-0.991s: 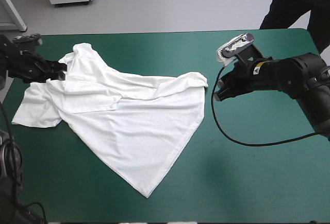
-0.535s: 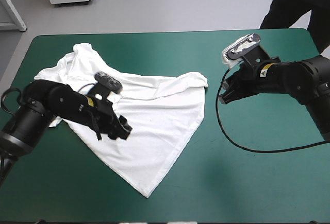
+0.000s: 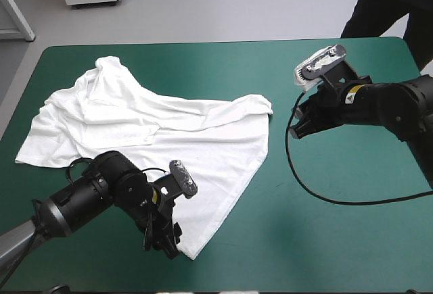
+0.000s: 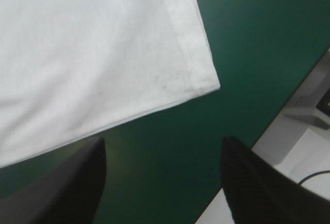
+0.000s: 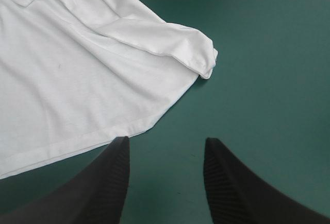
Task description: Fold the cloth
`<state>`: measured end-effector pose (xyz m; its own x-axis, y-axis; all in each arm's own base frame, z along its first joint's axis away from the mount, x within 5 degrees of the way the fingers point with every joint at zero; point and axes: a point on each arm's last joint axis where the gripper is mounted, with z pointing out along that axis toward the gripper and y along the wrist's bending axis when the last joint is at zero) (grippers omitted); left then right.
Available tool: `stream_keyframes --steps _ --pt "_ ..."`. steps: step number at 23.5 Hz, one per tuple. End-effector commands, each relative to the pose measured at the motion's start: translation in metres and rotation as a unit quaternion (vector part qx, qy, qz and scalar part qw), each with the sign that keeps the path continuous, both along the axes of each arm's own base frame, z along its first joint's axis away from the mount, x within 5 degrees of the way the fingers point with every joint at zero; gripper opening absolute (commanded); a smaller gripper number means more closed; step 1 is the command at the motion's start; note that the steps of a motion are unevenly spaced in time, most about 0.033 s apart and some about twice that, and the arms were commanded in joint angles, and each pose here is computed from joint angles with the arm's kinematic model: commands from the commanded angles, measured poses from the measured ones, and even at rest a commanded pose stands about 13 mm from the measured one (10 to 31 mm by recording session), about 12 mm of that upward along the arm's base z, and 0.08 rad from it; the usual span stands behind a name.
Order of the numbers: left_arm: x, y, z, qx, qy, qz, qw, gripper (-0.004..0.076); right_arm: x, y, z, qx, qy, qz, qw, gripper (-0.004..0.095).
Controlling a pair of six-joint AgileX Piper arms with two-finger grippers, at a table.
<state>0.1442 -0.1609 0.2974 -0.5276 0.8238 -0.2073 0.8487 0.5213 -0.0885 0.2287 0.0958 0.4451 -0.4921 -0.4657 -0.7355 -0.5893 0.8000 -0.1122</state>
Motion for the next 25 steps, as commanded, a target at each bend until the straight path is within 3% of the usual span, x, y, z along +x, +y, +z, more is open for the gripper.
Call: stream_keyframes --steps 1,6,12,21,25 --pt "-0.012 -0.003 -0.003 -0.013 -0.002 -0.037 0.999 0.0471 -0.006 -0.002 0.018 0.023 -0.054 -0.004 0.998 0.0428" --pt "-0.022 -0.018 -0.017 -0.025 -0.017 -0.081 0.996 0.0471 -0.006 -0.002 0.019 0.027 -0.056 -0.003 0.998 0.0428" --pt "-0.011 -0.045 -0.054 0.009 0.006 -0.12 0.993 0.0471 -0.007 0.0 0.019 0.038 -0.053 0.0 0.998 0.0428" --pt "-0.002 -0.057 -0.089 0.035 0.031 -0.109 0.993 0.0463 -0.006 0.0 0.019 0.038 -0.053 0.0 0.998 0.0428" --pt "-0.007 -0.051 -0.113 0.069 0.065 -0.096 0.991 0.0383 -0.005 0.0 0.019 0.036 -0.055 -0.001 0.998 0.0428"
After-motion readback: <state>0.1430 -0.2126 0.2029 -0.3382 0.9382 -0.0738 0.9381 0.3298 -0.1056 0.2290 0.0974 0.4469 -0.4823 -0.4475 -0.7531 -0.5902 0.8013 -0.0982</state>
